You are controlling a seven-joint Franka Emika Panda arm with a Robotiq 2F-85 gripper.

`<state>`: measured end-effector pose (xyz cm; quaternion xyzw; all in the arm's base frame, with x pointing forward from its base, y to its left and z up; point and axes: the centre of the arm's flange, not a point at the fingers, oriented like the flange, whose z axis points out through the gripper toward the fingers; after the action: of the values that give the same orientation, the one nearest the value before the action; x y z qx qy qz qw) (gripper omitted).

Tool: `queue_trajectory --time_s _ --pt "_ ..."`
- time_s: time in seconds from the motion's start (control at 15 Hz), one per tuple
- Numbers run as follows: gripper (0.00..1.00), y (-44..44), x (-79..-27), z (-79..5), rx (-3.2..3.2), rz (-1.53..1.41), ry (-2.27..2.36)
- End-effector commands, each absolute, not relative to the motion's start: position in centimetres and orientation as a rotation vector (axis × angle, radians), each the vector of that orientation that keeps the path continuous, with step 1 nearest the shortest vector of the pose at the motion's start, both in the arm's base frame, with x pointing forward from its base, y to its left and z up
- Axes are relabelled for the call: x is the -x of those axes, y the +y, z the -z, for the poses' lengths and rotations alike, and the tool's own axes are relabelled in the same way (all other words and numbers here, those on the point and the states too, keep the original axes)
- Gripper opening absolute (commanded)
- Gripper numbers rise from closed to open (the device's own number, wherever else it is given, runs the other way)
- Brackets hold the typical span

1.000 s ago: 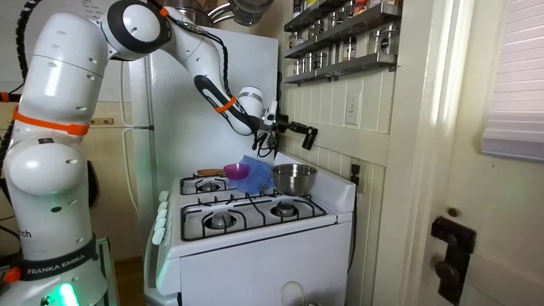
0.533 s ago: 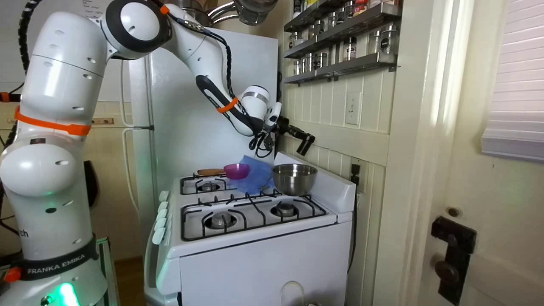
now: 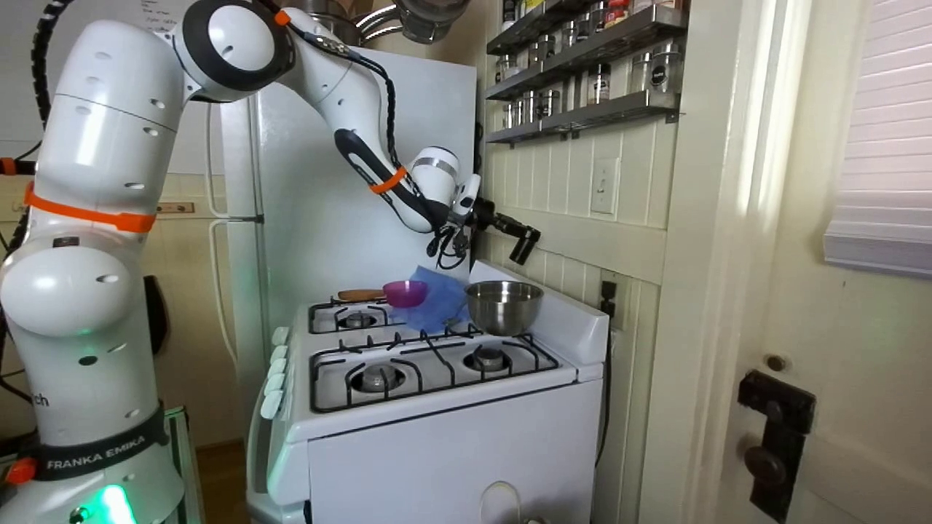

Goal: Put the black bottle on the bottom shelf

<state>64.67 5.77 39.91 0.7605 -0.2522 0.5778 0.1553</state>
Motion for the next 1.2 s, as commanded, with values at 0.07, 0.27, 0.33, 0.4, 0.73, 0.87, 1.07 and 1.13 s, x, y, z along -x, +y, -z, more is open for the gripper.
queue_trajectory --time_s 0.07,0.27,0.33,0.4,0.73,0.87,1.07,1.13 --pt "0.18 10.4 -66.6 -38.0 -1.85 -1.809 -0.755" --pt "0.18 12.8 -67.1 -36.2 -1.632 -1.899 -0.712" --pt "0.18 13.3 -67.1 -35.7 -1.559 -1.92 -0.702" --pt "0.18 13.5 -67.2 -35.1 -1.485 -1.941 -0.698" --pt "0.18 14.1 -66.9 -33.6 -1.339 -1.987 -0.685" --pt "0.18 14.8 -65.8 -34.2 -1.423 -2.033 -0.653" --pt "0.18 16.7 -63.9 -36.0 -1.448 -2.126 -0.583" --pt "0.18 17.3 -63.4 -36.6 -1.436 -2.153 -0.568"
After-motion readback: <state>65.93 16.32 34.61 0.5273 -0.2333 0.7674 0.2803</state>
